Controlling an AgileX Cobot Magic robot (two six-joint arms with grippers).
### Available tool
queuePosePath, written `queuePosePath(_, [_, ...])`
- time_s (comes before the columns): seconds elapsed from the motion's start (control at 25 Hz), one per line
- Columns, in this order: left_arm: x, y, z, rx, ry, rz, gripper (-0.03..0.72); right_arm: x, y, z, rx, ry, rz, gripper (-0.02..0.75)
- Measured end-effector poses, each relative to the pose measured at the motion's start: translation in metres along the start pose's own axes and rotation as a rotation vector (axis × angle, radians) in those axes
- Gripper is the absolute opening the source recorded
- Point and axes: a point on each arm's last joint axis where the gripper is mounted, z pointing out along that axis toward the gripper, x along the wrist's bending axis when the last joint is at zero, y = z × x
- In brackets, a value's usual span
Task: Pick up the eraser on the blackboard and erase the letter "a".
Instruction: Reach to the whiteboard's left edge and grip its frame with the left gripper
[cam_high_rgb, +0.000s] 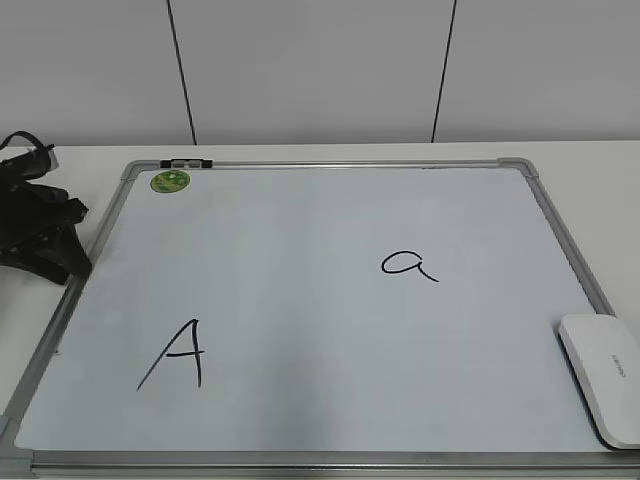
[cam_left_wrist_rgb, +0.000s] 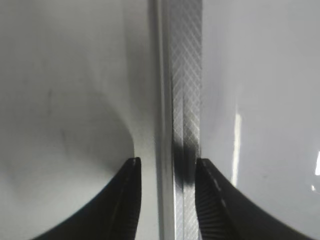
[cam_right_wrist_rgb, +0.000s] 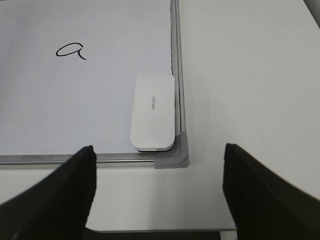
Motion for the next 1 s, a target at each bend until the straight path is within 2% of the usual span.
queuePosePath(0.44, [-0.0002,0.0001,0.0000,-0.001,-0.002,-0.001,0.185,0.0000,0.0000,0.0000,0.000,0.000,0.000,0.587])
queuePosePath(1.0, [-0.0003,0.0001,0.0000,-0.001,-0.004,-0.003,0.177,0.0000,0.0000,0.0000,0.000,0.000,0.000,0.587])
